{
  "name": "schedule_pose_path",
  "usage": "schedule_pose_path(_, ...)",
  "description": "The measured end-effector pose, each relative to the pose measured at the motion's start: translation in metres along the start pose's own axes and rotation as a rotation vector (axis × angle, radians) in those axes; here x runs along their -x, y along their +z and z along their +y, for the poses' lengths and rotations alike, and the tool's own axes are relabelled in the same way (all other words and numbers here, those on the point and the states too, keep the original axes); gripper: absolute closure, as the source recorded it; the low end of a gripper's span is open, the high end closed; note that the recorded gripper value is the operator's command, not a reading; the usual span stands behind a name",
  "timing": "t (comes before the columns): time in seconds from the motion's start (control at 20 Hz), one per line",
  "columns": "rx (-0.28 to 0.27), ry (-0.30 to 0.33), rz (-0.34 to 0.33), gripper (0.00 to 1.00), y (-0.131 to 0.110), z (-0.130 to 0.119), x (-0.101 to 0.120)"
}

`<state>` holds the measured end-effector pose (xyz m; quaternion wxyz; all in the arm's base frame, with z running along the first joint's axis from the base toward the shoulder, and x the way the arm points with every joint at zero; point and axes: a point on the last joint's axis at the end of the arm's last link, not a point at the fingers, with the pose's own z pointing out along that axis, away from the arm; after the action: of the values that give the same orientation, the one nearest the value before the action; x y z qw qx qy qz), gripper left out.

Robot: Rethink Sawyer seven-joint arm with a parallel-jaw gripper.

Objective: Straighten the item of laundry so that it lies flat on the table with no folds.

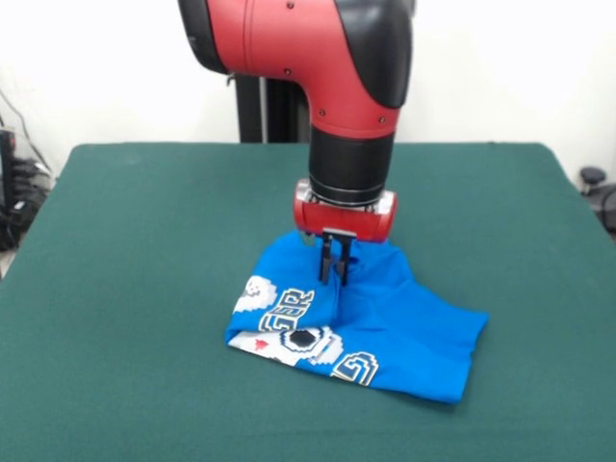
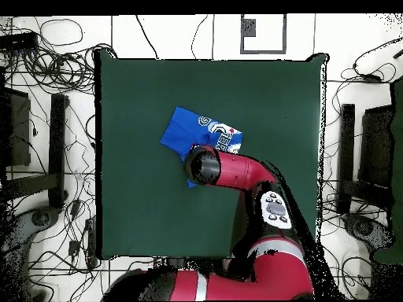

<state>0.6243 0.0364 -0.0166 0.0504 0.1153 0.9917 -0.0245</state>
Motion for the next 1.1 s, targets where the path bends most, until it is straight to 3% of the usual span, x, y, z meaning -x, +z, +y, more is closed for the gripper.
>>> schedule_pose_path(0.15, 0.001, 0.0, -0.011, 1.0, -0.005, 0.0, 0.004)
schedule_pose_path(0.2, 0.001, 0.001, -0.015, 0.0, -0.007, 0.0, 0.006)
schedule_pose_path(1.1, -0.001, 0.005, -0.008, 0.0, -0.018, -0.002, 0.01)
